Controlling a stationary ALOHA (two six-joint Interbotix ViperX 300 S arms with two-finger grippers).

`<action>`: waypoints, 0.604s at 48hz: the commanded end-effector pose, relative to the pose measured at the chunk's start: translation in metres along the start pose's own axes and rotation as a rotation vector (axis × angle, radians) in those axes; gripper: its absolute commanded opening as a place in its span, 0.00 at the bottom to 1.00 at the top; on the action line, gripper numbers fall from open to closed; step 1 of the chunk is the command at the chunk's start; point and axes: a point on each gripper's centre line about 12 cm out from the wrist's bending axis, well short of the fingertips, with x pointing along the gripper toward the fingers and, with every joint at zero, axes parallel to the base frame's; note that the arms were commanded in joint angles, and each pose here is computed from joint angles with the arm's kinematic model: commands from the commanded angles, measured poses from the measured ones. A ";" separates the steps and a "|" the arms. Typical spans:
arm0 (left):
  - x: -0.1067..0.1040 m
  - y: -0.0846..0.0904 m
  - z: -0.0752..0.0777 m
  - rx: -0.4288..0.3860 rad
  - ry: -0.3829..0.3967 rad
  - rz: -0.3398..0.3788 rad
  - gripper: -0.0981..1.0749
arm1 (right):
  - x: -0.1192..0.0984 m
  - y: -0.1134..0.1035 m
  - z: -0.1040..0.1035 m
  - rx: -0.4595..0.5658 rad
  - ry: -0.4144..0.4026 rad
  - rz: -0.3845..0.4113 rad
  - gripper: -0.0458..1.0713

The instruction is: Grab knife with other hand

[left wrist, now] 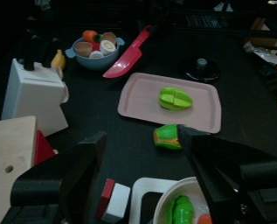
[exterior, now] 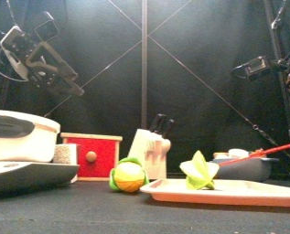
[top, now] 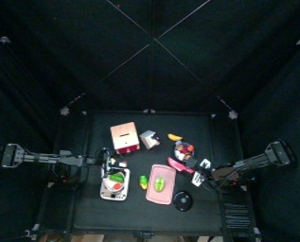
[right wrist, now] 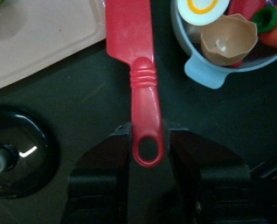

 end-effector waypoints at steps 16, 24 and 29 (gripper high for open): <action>0.002 0.000 0.021 -0.034 -0.065 0.002 0.92 | -0.035 0.018 0.054 -0.077 -0.233 0.040 0.54; 0.007 0.005 0.036 -0.171 -0.153 0.027 0.92 | -0.041 0.021 0.073 -0.191 -0.369 0.008 0.54; 0.014 0.012 0.040 -0.295 -0.227 0.069 0.92 | -0.044 0.022 0.081 -0.263 -0.451 -0.008 0.54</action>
